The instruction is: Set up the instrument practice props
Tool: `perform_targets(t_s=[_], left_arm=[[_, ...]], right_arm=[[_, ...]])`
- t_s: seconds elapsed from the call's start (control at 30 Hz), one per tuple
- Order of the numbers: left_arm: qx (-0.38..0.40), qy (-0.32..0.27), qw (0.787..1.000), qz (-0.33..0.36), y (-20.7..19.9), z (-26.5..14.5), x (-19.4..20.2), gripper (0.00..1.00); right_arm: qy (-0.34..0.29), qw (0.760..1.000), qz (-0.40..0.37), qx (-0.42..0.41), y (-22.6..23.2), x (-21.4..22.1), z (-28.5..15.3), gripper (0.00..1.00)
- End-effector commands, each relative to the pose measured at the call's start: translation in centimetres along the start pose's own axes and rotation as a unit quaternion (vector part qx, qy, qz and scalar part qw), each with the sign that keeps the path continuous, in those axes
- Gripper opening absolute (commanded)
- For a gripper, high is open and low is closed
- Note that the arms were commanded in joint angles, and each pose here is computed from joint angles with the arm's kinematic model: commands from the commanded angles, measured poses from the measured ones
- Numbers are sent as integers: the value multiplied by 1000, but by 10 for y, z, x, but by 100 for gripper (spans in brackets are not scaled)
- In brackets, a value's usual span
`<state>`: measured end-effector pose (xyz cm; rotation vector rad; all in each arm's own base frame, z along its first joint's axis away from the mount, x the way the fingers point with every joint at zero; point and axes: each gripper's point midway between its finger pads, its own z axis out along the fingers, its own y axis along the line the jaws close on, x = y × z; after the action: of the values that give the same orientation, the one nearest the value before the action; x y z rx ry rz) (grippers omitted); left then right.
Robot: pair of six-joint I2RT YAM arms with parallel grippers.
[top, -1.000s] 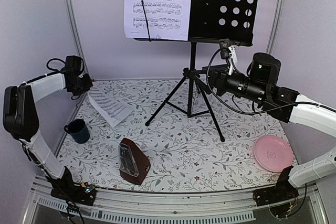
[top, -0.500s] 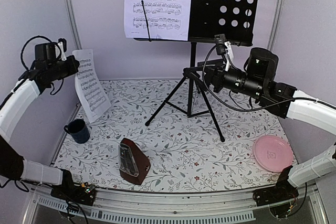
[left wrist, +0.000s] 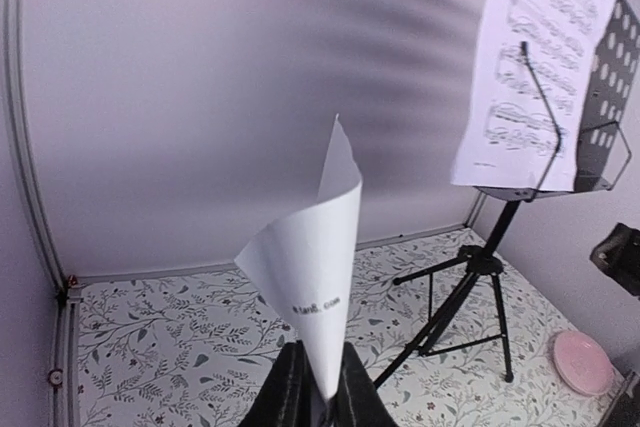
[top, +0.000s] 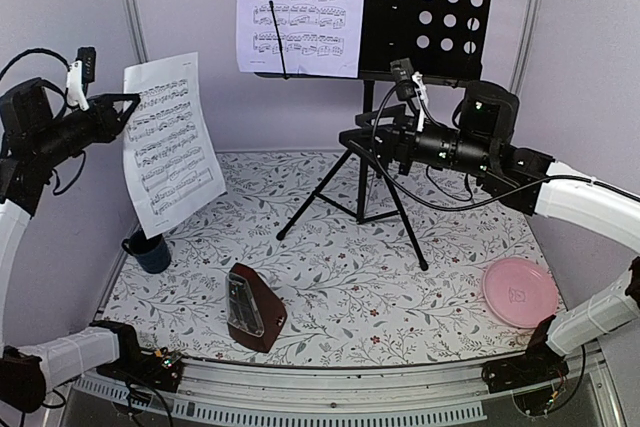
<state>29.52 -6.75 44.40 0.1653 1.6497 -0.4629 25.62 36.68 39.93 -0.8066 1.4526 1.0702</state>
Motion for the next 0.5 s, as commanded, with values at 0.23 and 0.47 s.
perform_targets(t_s=[0.23,0.47], left_arm=[[266,8,964,12,-104,-54,3,12],[394,13,919,-3,-142,-84,3,12]], right_arm=[[-43,991,-22,-122,43,-34,16,84],[-39,984,-19,-171,73,-34,46,88]])
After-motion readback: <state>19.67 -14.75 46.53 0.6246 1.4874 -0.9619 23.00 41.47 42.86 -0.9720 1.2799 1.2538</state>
